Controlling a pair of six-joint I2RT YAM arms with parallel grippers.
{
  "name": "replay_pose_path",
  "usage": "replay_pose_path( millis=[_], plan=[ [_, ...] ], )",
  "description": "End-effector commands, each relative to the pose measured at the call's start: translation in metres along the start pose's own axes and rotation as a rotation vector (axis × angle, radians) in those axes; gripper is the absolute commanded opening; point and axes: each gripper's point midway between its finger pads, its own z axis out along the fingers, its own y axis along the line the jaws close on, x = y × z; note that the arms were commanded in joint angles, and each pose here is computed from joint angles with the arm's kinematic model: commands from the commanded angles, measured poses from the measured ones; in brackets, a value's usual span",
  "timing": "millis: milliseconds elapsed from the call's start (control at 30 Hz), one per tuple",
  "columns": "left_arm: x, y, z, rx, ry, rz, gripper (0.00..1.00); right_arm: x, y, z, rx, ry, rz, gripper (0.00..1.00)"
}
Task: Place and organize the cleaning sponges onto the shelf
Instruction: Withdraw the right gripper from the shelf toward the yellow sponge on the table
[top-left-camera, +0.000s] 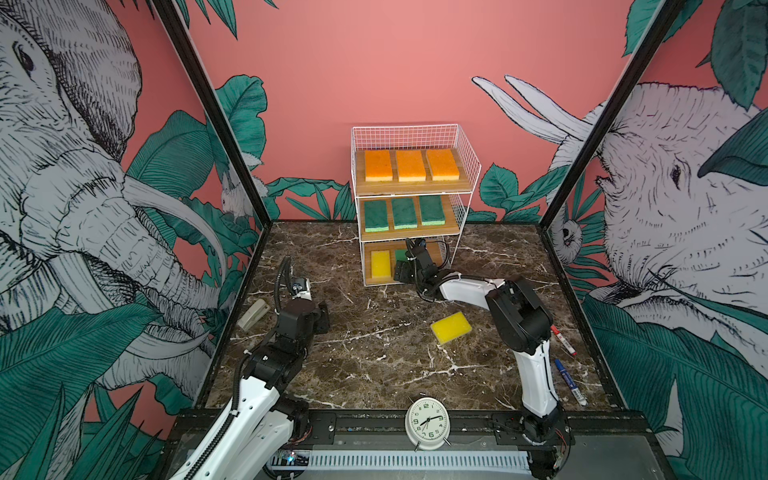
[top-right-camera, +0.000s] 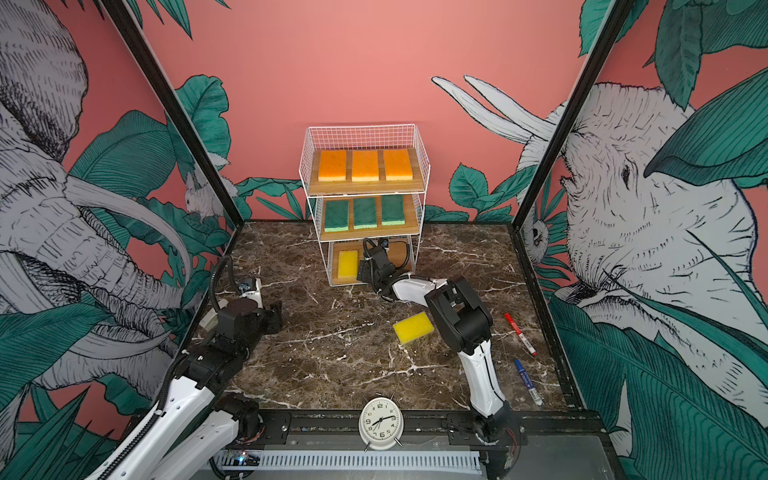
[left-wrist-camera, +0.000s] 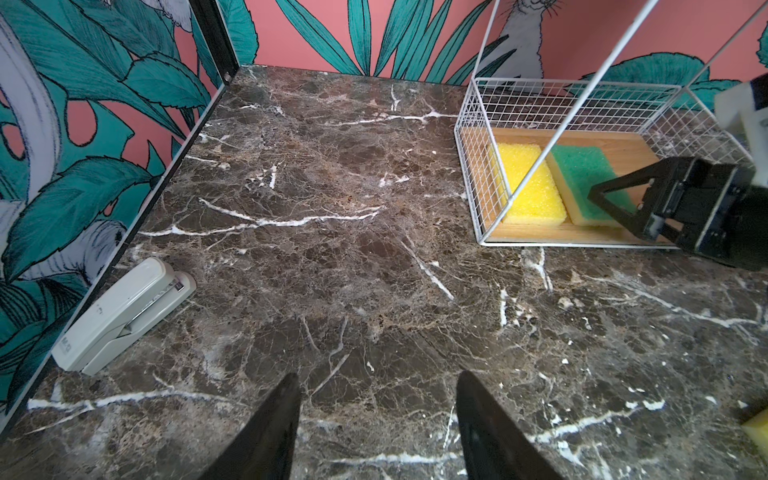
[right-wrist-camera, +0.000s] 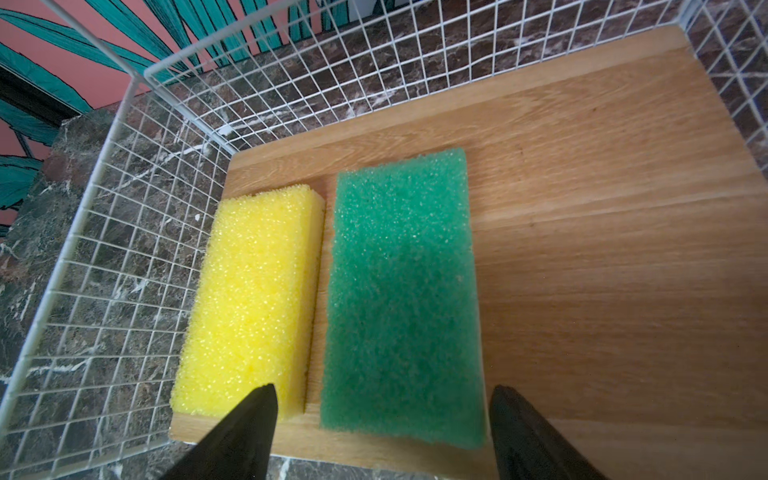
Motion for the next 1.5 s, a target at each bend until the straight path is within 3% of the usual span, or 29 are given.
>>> replay_pose_path(
  millis=[0, 300, 533, 900, 1167, 1467],
  plan=[
    [-0.006, 0.004, -0.005, -0.014, -0.015, -0.009, 0.61, -0.010, 0.002, -0.010, 0.003, -0.030, 0.006, 0.83],
    [-0.008, 0.002, -0.007, 0.001, -0.015, -0.012, 0.61, -0.034, 0.002, -0.049, -0.001, -0.103, -0.013, 0.84],
    [-0.006, -0.004, -0.008, 0.034, 0.006, -0.014, 0.61, -0.019, -0.022, -0.092, 0.091, -0.030, -0.055, 0.88],
    [0.015, -0.018, -0.006, 0.102, 0.100, -0.015, 0.61, 0.046, -0.071, -0.171, 0.229, 0.086, 0.039, 0.88],
    [0.033, -0.041, -0.004, 0.168, 0.168, 0.010, 0.61, 0.098, -0.101, -0.208, 0.337, 0.198, 0.155, 0.87],
    [0.044, -0.052, -0.002, 0.195, 0.196, -0.015, 0.61, 0.134, -0.079, -0.212, 0.370, 0.221, 0.288, 0.87]
  ],
)
